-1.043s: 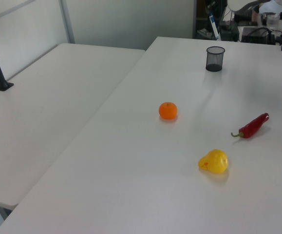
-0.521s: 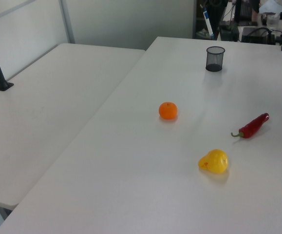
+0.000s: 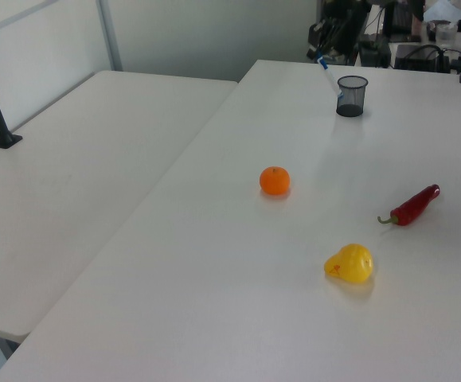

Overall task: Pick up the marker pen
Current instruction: 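Carry the marker toward the orange and lower it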

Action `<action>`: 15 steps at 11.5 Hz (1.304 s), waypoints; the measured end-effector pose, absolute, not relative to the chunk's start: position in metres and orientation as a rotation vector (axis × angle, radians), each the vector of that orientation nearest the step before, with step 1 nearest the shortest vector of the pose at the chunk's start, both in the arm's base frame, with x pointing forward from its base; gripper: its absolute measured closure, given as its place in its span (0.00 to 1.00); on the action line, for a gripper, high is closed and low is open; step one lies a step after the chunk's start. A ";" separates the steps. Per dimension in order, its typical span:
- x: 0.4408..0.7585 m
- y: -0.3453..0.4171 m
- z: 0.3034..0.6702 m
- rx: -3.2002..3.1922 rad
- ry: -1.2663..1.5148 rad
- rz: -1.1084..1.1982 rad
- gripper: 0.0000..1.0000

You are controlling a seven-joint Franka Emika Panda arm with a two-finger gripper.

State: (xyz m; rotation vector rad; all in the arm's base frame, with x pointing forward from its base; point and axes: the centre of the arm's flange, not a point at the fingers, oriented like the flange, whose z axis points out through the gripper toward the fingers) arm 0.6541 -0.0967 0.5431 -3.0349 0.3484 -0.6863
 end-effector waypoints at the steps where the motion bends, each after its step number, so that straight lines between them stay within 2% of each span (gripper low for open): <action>1: 0.655 -0.077 0.536 -3.029 0.337 -0.637 0.82; 5: 0.653 0.028 0.477 -3.017 0.217 -0.407 0.82; 11: 0.656 0.055 0.396 -3.106 0.103 -0.219 0.82; 15: 0.657 0.060 0.359 -3.144 0.056 -0.162 0.82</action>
